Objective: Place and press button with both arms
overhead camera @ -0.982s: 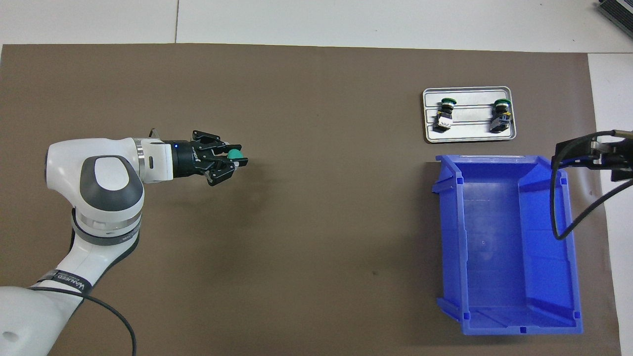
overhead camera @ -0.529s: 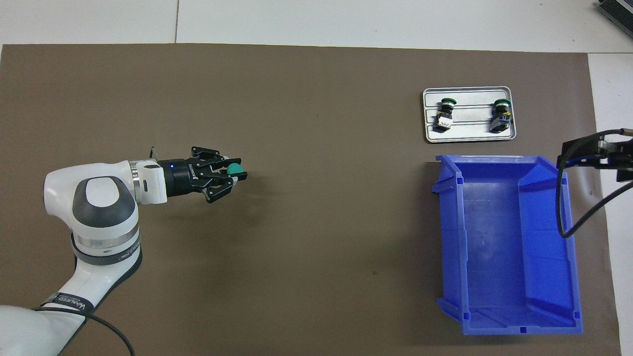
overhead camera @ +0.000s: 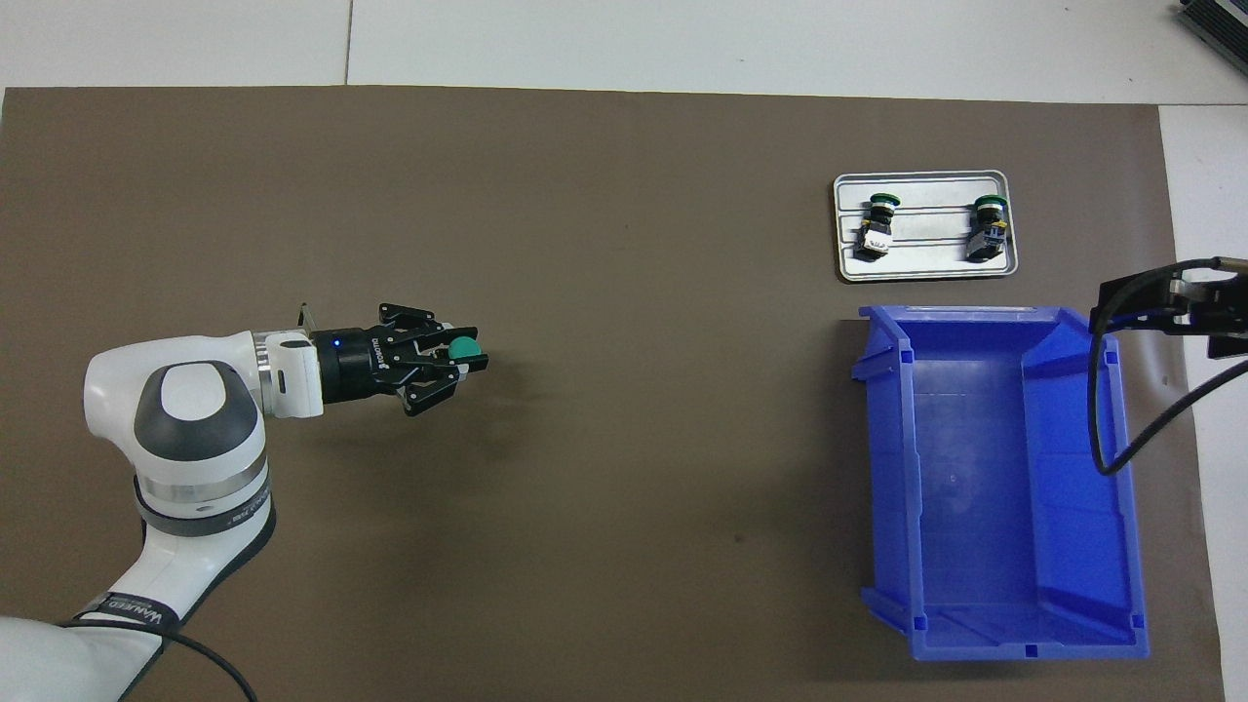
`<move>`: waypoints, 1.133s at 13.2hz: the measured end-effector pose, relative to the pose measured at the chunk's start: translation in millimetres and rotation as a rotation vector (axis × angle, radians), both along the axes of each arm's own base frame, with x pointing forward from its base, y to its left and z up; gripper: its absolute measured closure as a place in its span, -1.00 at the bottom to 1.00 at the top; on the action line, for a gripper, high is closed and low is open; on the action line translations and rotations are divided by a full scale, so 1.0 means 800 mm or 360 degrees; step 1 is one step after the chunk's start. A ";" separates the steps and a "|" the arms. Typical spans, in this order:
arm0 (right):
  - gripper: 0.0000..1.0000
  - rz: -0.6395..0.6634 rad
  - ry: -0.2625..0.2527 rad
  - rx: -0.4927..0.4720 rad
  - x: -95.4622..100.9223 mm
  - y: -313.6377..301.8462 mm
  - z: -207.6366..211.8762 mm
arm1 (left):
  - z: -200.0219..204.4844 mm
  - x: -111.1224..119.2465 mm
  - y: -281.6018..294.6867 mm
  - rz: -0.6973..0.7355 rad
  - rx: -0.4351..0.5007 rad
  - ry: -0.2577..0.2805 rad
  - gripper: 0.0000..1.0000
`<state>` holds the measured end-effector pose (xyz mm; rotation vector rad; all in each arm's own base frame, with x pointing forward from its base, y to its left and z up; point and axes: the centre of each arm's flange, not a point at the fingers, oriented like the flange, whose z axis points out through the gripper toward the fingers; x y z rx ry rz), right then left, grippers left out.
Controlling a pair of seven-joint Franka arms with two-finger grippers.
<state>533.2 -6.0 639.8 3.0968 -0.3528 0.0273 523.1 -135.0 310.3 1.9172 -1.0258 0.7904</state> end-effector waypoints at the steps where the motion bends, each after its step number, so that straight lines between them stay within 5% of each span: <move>1: -1.00 0.0000 -0.0002 0.0000 0.000 0.000 0.001 | 0.000 -0.001 0.001 0.0001 0.0000 -0.0001 0.22; 15: -1.00 0.0080 -0.0009 0.0000 -0.003 -0.002 0.005 | 0.022 -0.008 -0.026 0.0007 -0.0182 -0.0008 0.22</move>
